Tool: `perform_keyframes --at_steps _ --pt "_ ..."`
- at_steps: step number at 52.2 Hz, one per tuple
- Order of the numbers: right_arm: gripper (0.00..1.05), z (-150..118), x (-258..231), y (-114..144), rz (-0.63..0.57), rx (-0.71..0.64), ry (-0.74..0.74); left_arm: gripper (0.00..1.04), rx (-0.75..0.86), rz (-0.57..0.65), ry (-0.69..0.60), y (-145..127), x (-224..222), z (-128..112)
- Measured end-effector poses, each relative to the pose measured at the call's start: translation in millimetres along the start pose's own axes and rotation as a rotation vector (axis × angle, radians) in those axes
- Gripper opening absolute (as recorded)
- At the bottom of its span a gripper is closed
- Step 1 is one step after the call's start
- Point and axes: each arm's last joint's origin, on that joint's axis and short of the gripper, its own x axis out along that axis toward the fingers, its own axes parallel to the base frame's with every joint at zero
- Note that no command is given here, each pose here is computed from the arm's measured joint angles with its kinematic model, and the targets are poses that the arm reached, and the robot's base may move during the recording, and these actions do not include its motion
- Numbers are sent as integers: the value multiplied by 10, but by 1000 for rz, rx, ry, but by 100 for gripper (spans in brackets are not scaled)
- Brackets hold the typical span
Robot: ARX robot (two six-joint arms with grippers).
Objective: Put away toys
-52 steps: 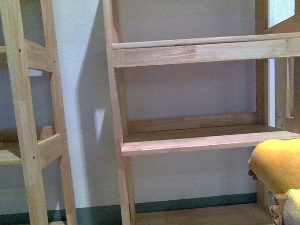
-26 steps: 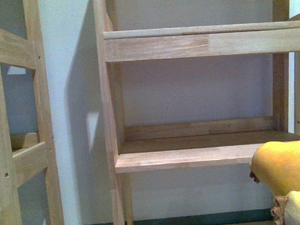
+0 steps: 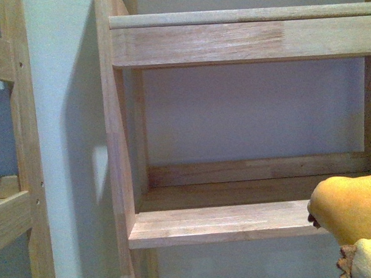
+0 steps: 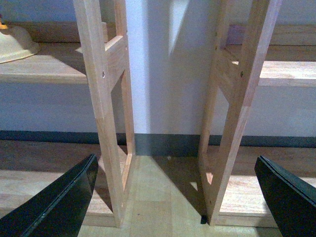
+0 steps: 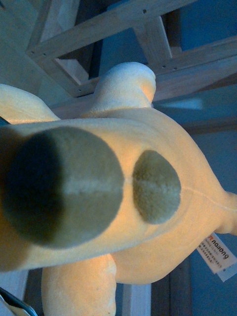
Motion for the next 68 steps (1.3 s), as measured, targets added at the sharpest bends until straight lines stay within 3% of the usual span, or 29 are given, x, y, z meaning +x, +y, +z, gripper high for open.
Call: perform_keyframes --at_steps 10,19,28,41,48,56,68 --pt "8 0 0 0 0 0 0 98 0 -1 0 0 0 0" --pt "8 200 25 -66 -127 -33 58 98 0 0 0 0 0 0" --pt "8 881 67 -99 -146 -83 -85 98 0 0 0 0 0 0" --pt "8 2330 305 -34 -71 -136 -324 98 0 0 0 0 0 0" --pt "8 2834 567 12 -50 -133 -393 98 0 0 0 0 0 0" --pt "8 3186 925 15 -56 -112 -408 98 0 0 0 0 0 0" --pt "8 3436 1609 -20 -77 -40 -354 98 0 0 0 0 0 0"
